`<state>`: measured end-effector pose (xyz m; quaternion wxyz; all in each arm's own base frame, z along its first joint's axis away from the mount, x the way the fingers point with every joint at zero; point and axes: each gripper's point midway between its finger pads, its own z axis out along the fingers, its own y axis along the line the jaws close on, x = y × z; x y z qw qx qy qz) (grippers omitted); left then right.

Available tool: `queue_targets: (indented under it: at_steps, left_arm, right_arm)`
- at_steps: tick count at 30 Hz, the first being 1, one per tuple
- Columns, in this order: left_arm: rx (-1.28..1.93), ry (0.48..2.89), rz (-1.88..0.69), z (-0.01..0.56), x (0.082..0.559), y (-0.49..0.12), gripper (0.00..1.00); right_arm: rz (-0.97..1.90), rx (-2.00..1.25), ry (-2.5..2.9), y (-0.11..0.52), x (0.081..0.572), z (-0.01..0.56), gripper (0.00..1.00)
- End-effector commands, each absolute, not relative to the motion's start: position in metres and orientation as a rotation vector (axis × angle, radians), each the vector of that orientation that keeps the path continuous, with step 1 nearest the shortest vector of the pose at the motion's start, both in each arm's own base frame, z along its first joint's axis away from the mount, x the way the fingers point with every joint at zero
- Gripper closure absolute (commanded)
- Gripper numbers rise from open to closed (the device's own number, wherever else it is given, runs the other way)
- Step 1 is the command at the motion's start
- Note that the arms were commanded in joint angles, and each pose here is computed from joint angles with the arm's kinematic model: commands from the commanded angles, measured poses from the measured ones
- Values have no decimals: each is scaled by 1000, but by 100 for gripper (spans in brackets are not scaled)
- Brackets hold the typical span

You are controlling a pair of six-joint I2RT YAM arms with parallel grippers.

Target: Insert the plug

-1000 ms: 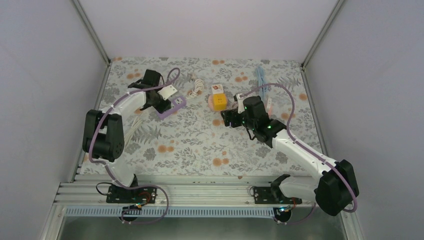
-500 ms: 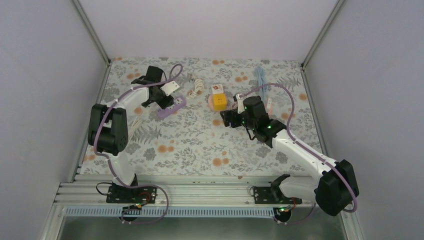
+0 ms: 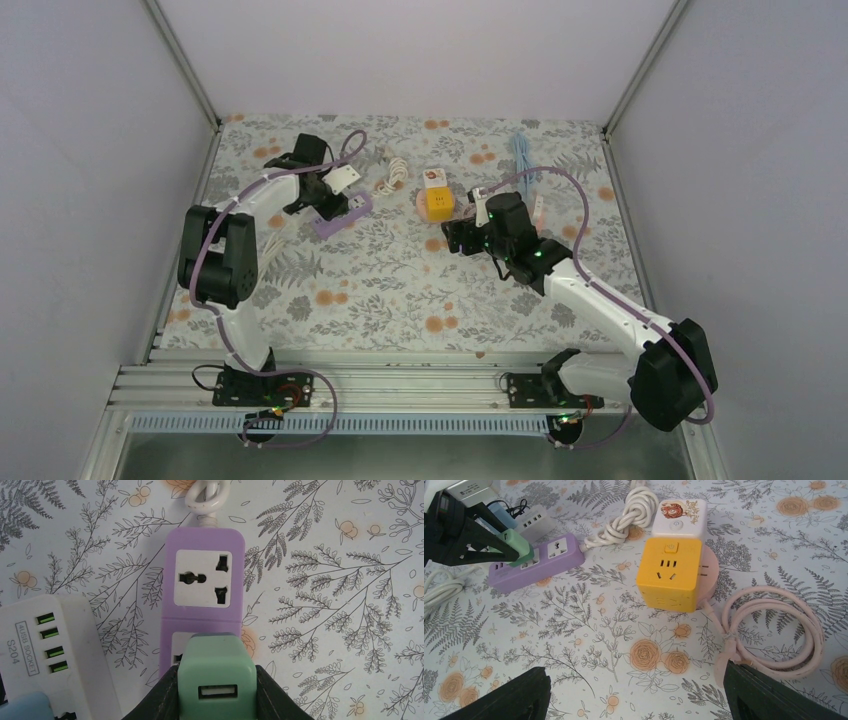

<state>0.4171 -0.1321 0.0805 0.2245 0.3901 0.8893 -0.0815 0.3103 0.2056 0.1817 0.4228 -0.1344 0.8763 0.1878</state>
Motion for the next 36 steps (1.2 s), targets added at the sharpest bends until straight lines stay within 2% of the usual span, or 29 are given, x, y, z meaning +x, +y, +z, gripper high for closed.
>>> queue_targets:
  at_steps: [1,7,18,23,30,32,33,36]
  left_arm:
    - [1106,2472,-269,71,412,-135,79]
    - [1132,2506,-318,61,407,-139,79]
    - [1094,2657,-162,22,408,-119,79]
    - [1068,2649,-164,31,415,-123,74]
    - [1039,2654,-182,33,417,-126,74]
    - [1014,2638,-174,46,424,-127,70]
    - [992,2623,-167,54,430,-128,65]
    - [924,2531,-169,99,445,-133,40]
  right_arm:
    - [460,-310,2206,205,314,179,11]
    - [456,-317,2213,205,314,176,12]
    - [467,-326,2212,208,316,177,12]
    - [465,-320,2197,209,320,185,12]
    - [479,-310,2185,211,321,190,12]
    - [480,-308,2188,211,321,190,12]
    - [477,-296,2188,210,321,190,11]
    - [462,-256,2188,205,323,191,10]
